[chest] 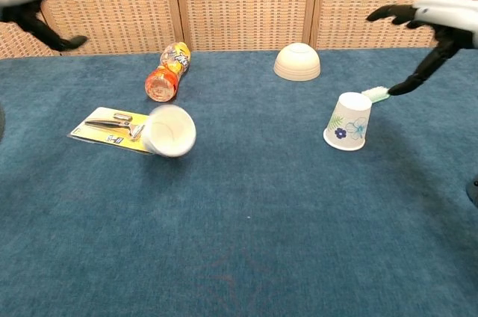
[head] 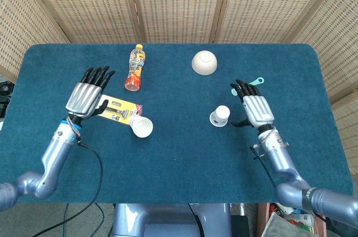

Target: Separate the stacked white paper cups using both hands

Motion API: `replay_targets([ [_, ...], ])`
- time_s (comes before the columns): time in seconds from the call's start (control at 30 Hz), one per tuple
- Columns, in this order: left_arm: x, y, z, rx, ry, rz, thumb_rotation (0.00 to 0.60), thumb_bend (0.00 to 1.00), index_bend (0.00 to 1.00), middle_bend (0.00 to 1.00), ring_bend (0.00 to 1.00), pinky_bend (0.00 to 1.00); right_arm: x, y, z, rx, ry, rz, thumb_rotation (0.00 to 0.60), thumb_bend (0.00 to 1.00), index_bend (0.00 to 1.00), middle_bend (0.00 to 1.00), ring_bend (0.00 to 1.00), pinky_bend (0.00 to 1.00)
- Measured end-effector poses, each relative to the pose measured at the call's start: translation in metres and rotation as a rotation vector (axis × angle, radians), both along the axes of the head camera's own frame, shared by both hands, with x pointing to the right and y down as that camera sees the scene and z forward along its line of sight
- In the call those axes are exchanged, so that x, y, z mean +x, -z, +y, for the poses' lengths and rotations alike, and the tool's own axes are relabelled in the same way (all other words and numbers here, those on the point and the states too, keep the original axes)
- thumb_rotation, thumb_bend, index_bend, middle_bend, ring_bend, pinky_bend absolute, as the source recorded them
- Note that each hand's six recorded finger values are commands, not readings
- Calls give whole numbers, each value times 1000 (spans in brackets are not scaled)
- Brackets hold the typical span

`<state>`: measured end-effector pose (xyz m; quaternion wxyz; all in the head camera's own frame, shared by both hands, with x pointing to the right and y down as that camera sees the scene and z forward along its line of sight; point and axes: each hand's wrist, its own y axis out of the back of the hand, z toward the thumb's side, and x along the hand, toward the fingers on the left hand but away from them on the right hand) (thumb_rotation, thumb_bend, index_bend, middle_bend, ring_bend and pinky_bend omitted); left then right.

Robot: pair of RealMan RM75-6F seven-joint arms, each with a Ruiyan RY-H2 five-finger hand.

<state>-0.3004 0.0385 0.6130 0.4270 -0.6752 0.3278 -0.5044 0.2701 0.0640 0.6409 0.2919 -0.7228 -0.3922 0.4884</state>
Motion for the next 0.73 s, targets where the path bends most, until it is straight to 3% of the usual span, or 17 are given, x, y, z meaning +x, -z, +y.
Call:
replay_targets([
  [0.13,-37,14,20,17,93,31,600,199,0,0,0,0,25,22,19,91,23,24,600,0,101,29,0,0],
  [0.2,-57,19,36,20,141,41,600,157,0,0,0,0,41,34,32,144,40,44,600,0,88,15,0,0],
  [0.3,-85,24,63,22,199,32,600,149,0,0,0,0,67,51,55,209,48,83,600,0,44,0,0,0],
  [0.5,-121,31,116,1,316,61,600,148,0,0,0,0,108,77,108,262,27,152,600,0,31,0,0,0],
  [0.73,-132,43,155,13,350,77,600,147,0,0,0,0,122,98,149,280,-7,181,600,0,31,0,0,0],
])
